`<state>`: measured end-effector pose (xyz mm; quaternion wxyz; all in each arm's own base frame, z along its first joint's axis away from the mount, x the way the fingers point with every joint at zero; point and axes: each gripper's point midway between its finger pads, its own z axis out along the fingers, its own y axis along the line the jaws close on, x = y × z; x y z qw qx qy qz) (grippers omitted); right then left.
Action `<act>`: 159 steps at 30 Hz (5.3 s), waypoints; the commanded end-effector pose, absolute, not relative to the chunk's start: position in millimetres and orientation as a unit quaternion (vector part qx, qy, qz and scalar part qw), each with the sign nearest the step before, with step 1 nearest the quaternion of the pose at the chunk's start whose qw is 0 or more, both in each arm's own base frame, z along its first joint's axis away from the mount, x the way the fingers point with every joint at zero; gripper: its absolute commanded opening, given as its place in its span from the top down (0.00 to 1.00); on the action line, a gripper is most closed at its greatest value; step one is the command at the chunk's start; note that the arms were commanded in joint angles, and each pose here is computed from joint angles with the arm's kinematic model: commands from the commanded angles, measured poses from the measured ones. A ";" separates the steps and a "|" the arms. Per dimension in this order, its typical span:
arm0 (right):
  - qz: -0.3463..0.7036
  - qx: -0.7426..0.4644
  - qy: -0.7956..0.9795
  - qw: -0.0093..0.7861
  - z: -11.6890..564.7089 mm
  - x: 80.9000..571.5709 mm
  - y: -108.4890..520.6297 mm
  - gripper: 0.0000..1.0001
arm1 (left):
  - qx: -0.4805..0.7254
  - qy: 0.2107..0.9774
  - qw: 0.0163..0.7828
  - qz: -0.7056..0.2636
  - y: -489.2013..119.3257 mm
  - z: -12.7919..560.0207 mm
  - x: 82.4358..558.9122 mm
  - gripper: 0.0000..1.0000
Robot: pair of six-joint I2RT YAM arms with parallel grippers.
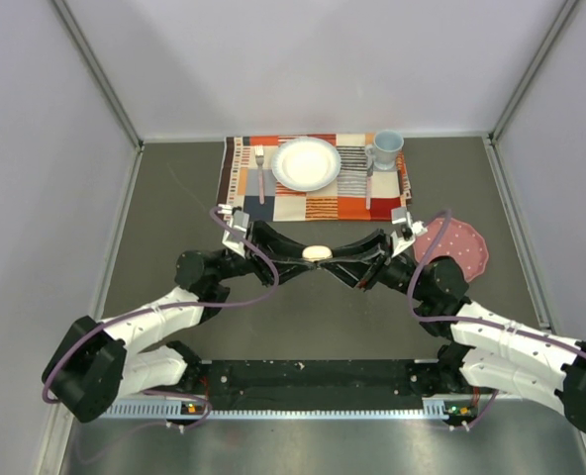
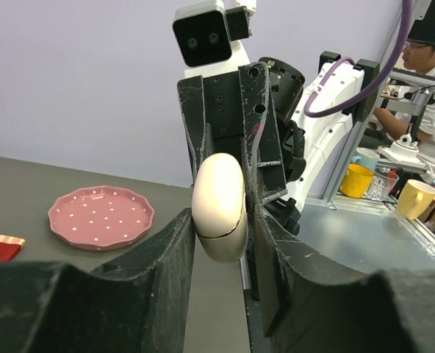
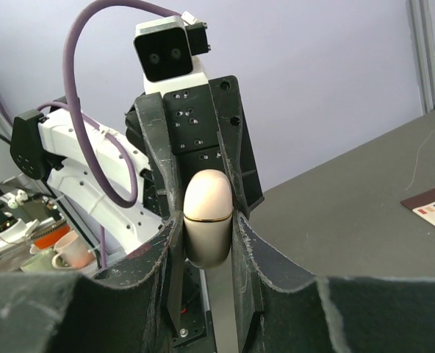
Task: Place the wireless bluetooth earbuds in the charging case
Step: Pass from the right arm to the left, then pass from the left arm to the right, then pass from the right arm to the left
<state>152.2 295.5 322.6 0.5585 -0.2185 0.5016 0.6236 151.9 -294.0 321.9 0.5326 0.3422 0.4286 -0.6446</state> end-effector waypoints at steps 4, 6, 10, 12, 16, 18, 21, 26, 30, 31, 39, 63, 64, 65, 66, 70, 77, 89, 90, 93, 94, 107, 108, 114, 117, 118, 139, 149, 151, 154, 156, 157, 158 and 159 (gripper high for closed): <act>0.626 -0.222 0.473 0.579 339.1 151.2 291.9 1.00 | 0.360 0.384 0.552 -0.646 -292.3 344.3 145.7 0.69; 0.627 -0.222 0.471 0.579 339.4 150.5 291.9 1.00 | 0.362 0.386 0.552 -0.645 -292.7 343.2 146.2 0.74; 0.627 -0.218 0.471 0.581 340.6 151.1 290.8 0.95 | 0.367 0.390 0.550 -0.641 -293.8 340.8 146.8 0.89; 0.627 -0.217 0.472 0.581 339.9 151.5 290.7 0.83 | 0.369 0.388 0.553 -0.638 -293.4 341.6 146.5 0.96; 0.627 -0.197 0.479 0.582 340.9 155.1 287.8 0.54 | 0.373 0.383 0.564 -0.629 -291.4 339.7 145.8 1.00; 0.624 -0.181 0.498 0.575 339.0 159.3 285.5 0.43 | 0.374 0.378 0.577 -0.620 -289.0 340.8 145.7 1.00; 0.606 -0.148 0.532 0.572 344.0 171.4 281.6 0.31 | 0.373 0.384 0.597 -0.598 -285.8 337.1 149.9 1.00; 0.566 -0.091 0.612 0.544 340.6 187.4 272.3 0.16 | 0.369 0.432 0.620 -0.542 -282.5 312.8 166.8 1.00; 0.566 -0.054 0.645 0.510 338.0 190.8 272.3 0.13 | 0.380 0.417 0.664 -0.490 -275.3 308.7 169.3 1.00; 0.561 -0.038 0.660 0.499 334.2 194.2 272.6 0.11 | 0.375 0.421 0.672 -0.480 -273.0 303.1 171.4 1.00; 0.565 0.022 0.752 0.340 303.2 188.4 299.4 0.09 | 0.383 0.403 0.713 -0.428 -265.5 296.9 172.1 1.00; 0.636 0.050 0.703 0.314 297.1 187.8 313.6 0.31 | 0.385 0.403 0.708 -0.433 -269.7 301.5 171.0 1.00; 0.638 0.048 0.702 0.313 297.5 187.4 314.3 0.32 | 0.385 0.401 0.709 -0.434 -269.9 302.7 170.3 1.00; 0.638 0.048 0.703 0.310 296.6 187.0 315.0 0.33 | 0.384 0.402 0.708 -0.435 -270.4 302.4 171.1 1.00; 0.637 0.050 0.706 0.305 294.0 187.1 316.0 0.33 | 0.383 0.403 0.709 -0.435 -270.4 302.4 171.4 1.00; 0.645 0.040 0.703 0.297 296.2 183.8 319.4 0.35 | 0.381 0.408 0.707 -0.434 -272.0 300.3 173.6 1.00; 0.653 0.041 0.699 0.289 295.9 181.9 320.6 0.45 | 0.377 0.408 0.709 -0.434 -272.4 301.6 173.6 1.00; 0.653 0.036 0.701 0.284 295.6 177.8 319.4 0.42 | 0.374 0.410 0.711 -0.432 -271.9 301.1 174.6 1.00; 0.652 0.035 0.703 0.284 294.8 177.6 319.4 0.43 | 0.374 0.410 0.711 -0.432 -272.1 301.2 174.4 1.00; 0.652 0.034 0.702 0.284 294.9 177.1 319.3 0.50 | 0.371 0.411 0.712 -0.432 -271.4 301.2 175.0 1.00; 0.653 0.032 0.701 0.286 295.5 177.2 319.3 0.52 | 0.372 0.412 0.711 -0.432 -271.8 300.6 174.8 1.00; 0.669 0.028 0.683 0.291 303.7 174.0 317.9 0.82 | 0.359 0.417 0.713 -0.436 -270.9 300.7 177.4 0.72; 0.671 0.026 0.682 0.291 304.7 173.5 318.0 0.82 | 0.358 0.410 0.716 -0.436 -270.7 302.8 176.7 0.70; 0.682 0.026 0.671 0.290 310.9 171.6 317.4 0.85 | 0.340 0.393 0.732 -0.441 -266.1 303.5 175.4 0.59; 0.687 0.030 0.667 0.288 313.6 171.2 317.2 0.85 | 0.333 0.376 0.740 -0.447 -264.2 303.6 171.7 0.58; 0.688 0.030 0.667 0.286 313.5 170.8 317.6 0.85 | 0.326 0.359 0.751 -0.448 -261.1 311.2 169.3 0.57; 0.687 0.037 0.668 0.282 308.9 171.8 317.5 0.85 | 0.296 0.319 0.773 -0.461 -261.3 328.3 162.1 0.54; 0.684 0.038 0.672 0.281 306.7 172.8 318.2 0.85 | 0.298 0.317 0.780 -0.449 -256.0 335.5 158.2 0.55; 0.686 0.034 0.671 0.280 307.7 171.6 319.0 0.85 | 0.298 0.314 0.780 -0.451 -256.8 336.6 157.4 0.55; 0.690 0.032 0.669 0.276 308.7 170.5 319.9 0.85 | 0.302 0.318 0.777 -0.452 -261.6 335.1 159.3 0.56; 0.693 0.029 0.666 0.275 311.0 169.7 320.6 0.85 | 0.304 0.316 0.776 -0.453 -264.4 335.0 158.7 0.56; 0.694 0.027 0.665 0.274 312.2 169.2 321.0 0.85 | 0.305 0.317 0.775 -0.455 -265.4 334.8 158.3 0.56; 0.694 0.027 0.666 0.273 311.9 168.9 321.1 0.85 | 0.306 0.319 0.774 -0.453 -266.8 333.3 159.6 0.56; 0.694 0.027 0.666 0.273 311.9 168.9 321.1 0.85 | 0.307 0.317 0.774 -0.454 -267.9 333.5 158.3 0.56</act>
